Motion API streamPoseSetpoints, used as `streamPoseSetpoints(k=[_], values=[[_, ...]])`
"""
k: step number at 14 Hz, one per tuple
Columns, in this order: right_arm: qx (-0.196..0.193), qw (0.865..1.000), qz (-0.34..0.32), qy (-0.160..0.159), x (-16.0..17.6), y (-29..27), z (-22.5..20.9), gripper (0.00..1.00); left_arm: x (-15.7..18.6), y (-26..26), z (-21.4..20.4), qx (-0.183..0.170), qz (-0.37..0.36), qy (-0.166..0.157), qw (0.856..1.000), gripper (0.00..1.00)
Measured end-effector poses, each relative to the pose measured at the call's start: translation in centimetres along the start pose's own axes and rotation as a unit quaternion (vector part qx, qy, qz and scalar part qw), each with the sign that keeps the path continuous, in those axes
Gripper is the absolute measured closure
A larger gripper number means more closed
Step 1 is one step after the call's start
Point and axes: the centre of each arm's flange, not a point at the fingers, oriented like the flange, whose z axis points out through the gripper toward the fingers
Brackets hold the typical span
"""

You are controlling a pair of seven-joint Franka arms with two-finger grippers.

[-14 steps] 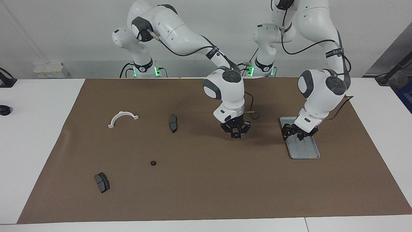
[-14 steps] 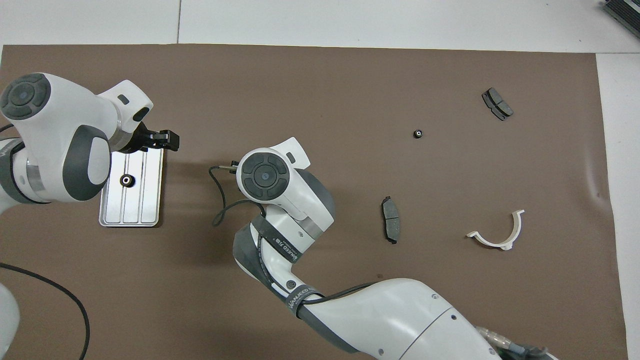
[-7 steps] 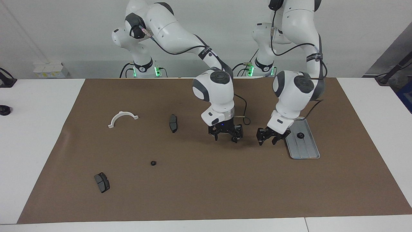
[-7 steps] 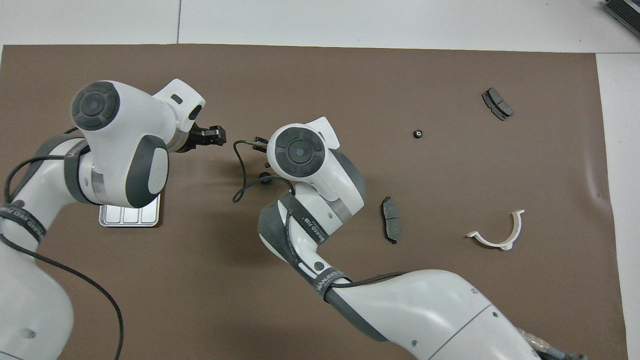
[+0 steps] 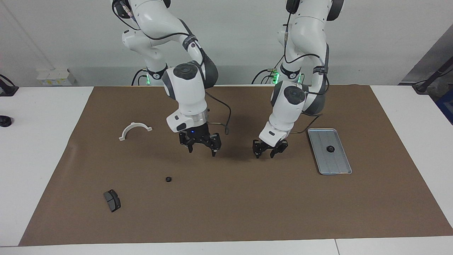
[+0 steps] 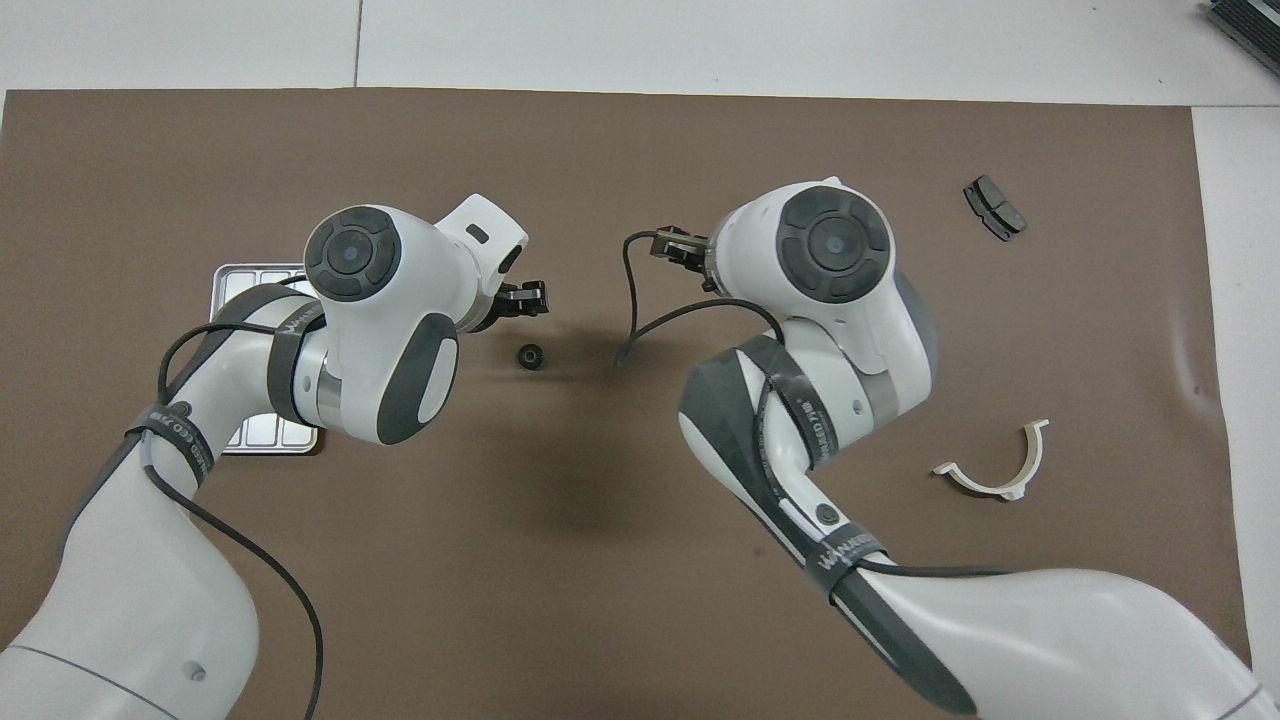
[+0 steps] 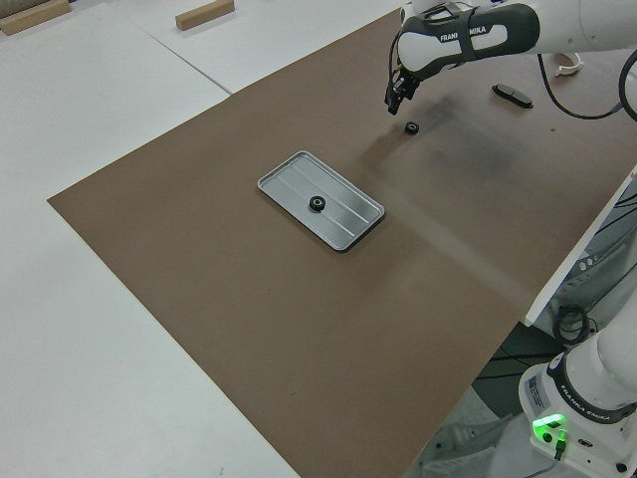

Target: Pick bearing gear from pile to tray

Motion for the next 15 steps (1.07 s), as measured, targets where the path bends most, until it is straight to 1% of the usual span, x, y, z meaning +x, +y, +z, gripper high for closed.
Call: streamPoseSetpoints(k=[2,3,5,7,10,12,14,15], values=[[-0.019,0.999,-0.032,-0.018,0.8,3.8,-1.3,0.00,-0.9,0.8,1.2,0.004,0.008,-0.010,1.000,0.37],[-0.026,0.998,-0.043,-0.027,1.1,5.5,-2.2,0.00,-1.2,0.8,1.5,0.006,0.010,-0.014,1.000,0.39],[-0.032,0.997,-0.067,-0.031,2.0,8.2,-3.9,0.00,-1.5,0.6,1.9,0.014,0.017,-0.016,1.000,0.41],[-0.035,0.995,-0.083,-0.033,2.5,9.9,-4.6,0.00,-1.5,0.5,2.0,0.020,0.023,-0.015,0.999,0.43],[-0.039,0.995,-0.085,-0.044,2.9,10.2,-4.8,0.00,-1.8,0.4,2.3,0.028,0.031,-0.016,0.999,0.45],[-0.039,0.995,-0.084,-0.046,3.6,10.0,-3.9,0.00,-2.1,0.2,2.7,0.034,0.035,-0.019,0.999,0.47],[-0.041,0.995,-0.080,-0.052,4.9,10.0,-1.7,0.00,-2.4,0.1,3.1,0.039,0.040,-0.022,0.998,0.47],[-0.040,0.995,-0.079,-0.051,5.7,9.9,-0.3,0.00,-2.4,0.0,3.1,0.042,0.042,-0.022,0.998,0.54]])
